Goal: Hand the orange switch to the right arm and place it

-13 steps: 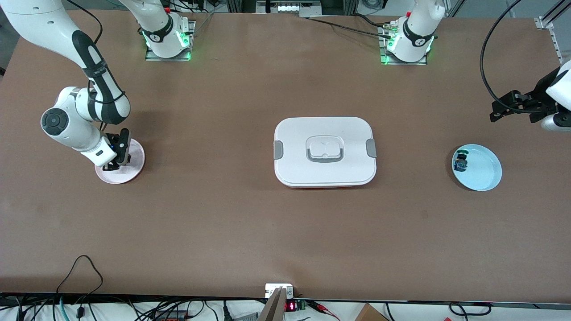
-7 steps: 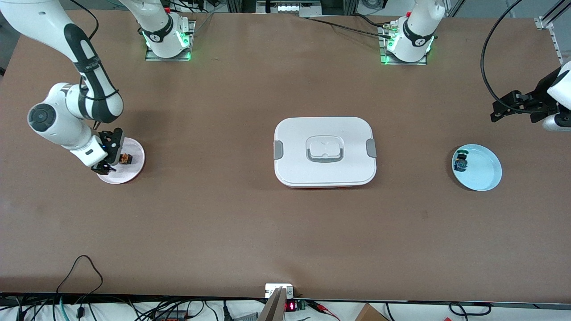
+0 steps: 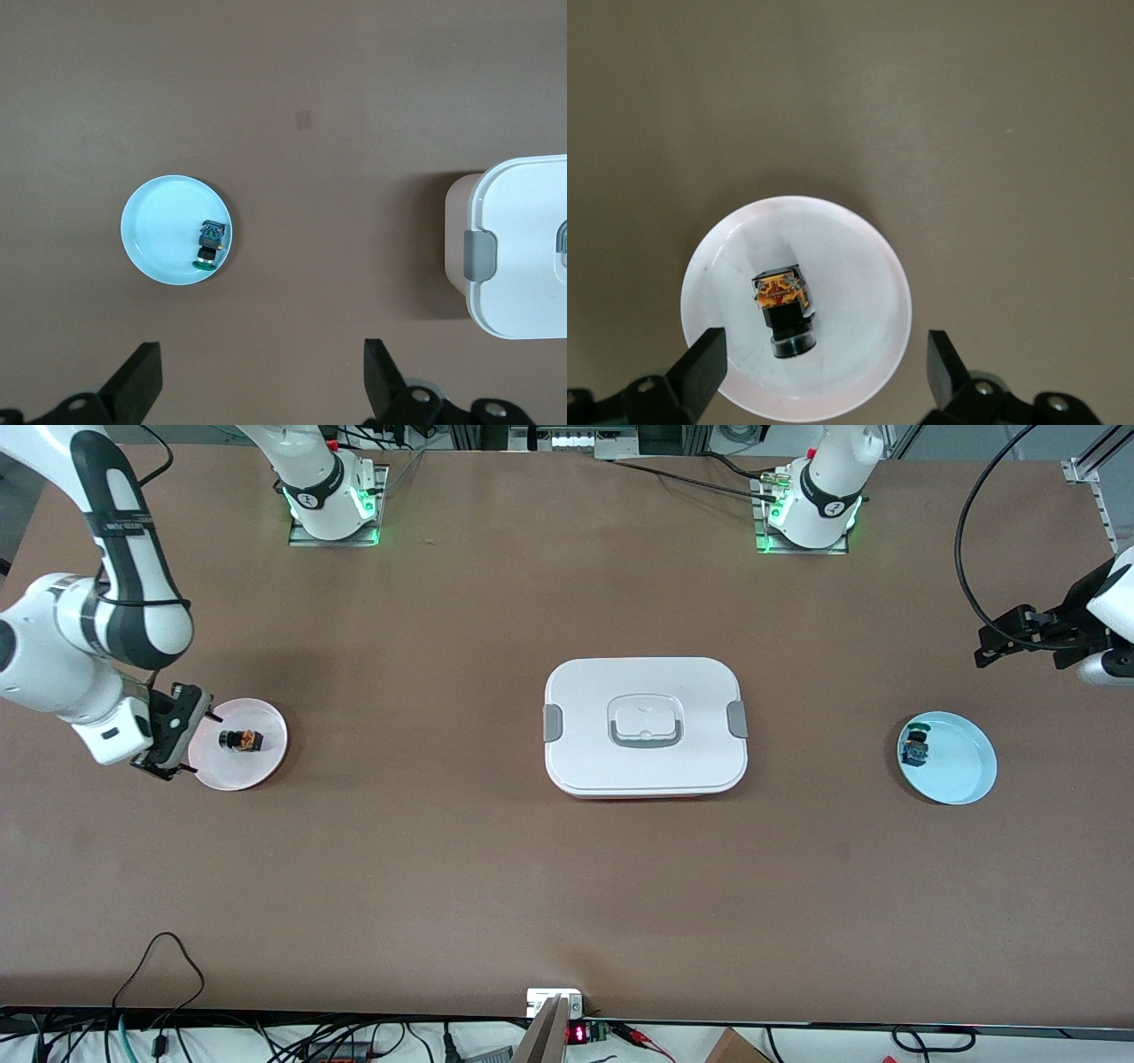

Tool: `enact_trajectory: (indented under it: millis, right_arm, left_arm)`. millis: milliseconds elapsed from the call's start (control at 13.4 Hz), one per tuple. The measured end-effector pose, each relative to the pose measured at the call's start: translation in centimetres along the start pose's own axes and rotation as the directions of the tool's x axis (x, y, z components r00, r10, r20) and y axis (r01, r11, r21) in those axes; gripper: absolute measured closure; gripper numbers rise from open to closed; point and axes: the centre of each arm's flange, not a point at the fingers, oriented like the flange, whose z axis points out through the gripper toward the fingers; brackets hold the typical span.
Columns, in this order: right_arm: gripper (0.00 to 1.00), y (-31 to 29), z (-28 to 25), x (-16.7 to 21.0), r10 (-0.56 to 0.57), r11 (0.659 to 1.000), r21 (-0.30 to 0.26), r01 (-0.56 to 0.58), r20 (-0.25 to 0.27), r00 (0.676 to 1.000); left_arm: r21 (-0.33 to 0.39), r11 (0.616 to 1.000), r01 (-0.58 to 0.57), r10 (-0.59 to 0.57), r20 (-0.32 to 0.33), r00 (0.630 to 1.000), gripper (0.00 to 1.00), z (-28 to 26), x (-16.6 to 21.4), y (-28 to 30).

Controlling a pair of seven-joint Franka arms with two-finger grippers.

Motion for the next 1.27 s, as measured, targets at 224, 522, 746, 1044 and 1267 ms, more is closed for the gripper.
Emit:
enact_trajectory:
  millis: [224,522,746,1044,1267]
  right_arm:
    - [0.0,1.2,-4.3,1.3,0.137,0.99,0.024,-0.136,-0.03,0.99]
    - [0.0,0.9,-7.5,3.7,0.371,0.927,0.085,-0.366,-0.055,0.927]
    - [0.0,-0.4,-7.2,4.6,0.591,0.792,0.164,-0.588,0.035,0.806]
    - [0.0,-2.5,-7.8,6.6,0.772,0.559,0.209,-0.803,0.222,0.595]
    - [0.0,-3.3,-8.9,7.0,0.812,0.452,0.198,-0.87,0.311,0.493]
  left_arm:
    - [0.0,1.0,0.0,0.0,0.0,1.0,0.0,0.0,0.0,0.0]
    - [0.0,1.0,0.0,0.0,0.0,1.0,0.0,0.0,0.0,0.0]
    - [0.0,1.0,0.0,0.0,0.0,1.0,0.0,0.0,0.0,0.0]
    - [0.0,1.0,0.002,-0.002,0.0,1.0,0.0,0.0,0.0,-0.1]
    - [0.0,1.0,0.002,-0.002,0.0,1.0,0.0,0.0,0.0,-0.1]
